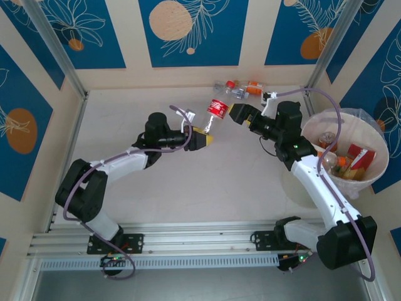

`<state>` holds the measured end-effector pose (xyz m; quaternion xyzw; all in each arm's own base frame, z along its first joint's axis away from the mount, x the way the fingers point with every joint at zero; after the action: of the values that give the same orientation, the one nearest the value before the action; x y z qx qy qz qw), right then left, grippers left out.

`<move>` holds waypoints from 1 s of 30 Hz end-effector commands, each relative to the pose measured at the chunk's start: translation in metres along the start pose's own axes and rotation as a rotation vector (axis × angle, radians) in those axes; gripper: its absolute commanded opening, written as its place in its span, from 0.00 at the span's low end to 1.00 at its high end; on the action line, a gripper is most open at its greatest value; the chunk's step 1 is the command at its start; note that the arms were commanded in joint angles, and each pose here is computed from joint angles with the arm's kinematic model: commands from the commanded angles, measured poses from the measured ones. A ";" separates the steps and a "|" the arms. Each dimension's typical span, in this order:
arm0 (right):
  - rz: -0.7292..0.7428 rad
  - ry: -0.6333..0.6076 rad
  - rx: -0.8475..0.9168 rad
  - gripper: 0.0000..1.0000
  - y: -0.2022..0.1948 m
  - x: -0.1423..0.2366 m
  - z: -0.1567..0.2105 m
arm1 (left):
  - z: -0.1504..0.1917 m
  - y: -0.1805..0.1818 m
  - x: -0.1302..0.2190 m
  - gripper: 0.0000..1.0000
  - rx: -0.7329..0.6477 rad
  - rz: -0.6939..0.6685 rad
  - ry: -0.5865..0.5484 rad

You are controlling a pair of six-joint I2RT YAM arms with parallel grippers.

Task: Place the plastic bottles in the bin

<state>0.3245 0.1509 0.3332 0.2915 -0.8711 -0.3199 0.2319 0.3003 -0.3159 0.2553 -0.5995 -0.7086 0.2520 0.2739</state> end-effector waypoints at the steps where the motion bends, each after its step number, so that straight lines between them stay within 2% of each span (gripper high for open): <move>1: -0.079 -0.097 -0.024 0.99 0.023 0.003 -0.026 | 0.004 -0.028 0.003 0.31 -0.113 0.094 0.034; 5: -0.114 -0.168 -0.039 0.99 0.023 -0.002 -0.036 | 0.012 -0.041 0.002 0.32 -0.148 0.130 0.068; 8: -0.119 -0.143 -0.019 0.94 0.029 -0.008 -0.043 | 0.016 -0.046 0.001 0.32 -0.173 0.133 0.084; 10: -0.111 -0.141 -0.011 0.77 0.030 -0.012 -0.047 | 0.017 -0.047 0.000 0.33 -0.182 0.137 0.090; 11: -0.106 -0.148 -0.014 0.73 0.029 -0.013 -0.049 | 0.017 -0.048 -0.001 0.33 -0.183 0.138 0.091; 15: -0.055 -0.173 -0.024 0.66 0.020 -0.014 -0.051 | 0.020 -0.048 -0.001 0.33 -0.192 0.141 0.099; 24: -0.026 -0.189 0.034 0.30 0.019 -0.005 -0.049 | 0.022 -0.048 -0.001 0.36 -0.210 0.146 0.110; 30: -0.015 -0.206 0.078 0.12 0.021 0.004 -0.049 | 0.025 -0.047 -0.002 0.42 -0.212 0.142 0.126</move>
<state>0.3482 0.1470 0.3687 0.2772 -0.8820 -0.3451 0.1618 0.2601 -0.3259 0.2604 -0.6689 -0.6807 0.1696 0.2458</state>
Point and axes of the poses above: each hand's point on the last joint's axis, 136 mm out from that joint toward the fingers, its own x axis back along the fingers, its own y axis along the line the jaws close on, z = x × y, the point moved 3 cm from there along x, back along the fingers, and after that the axes turned 5 degrees about x, right-handed, at the moved point
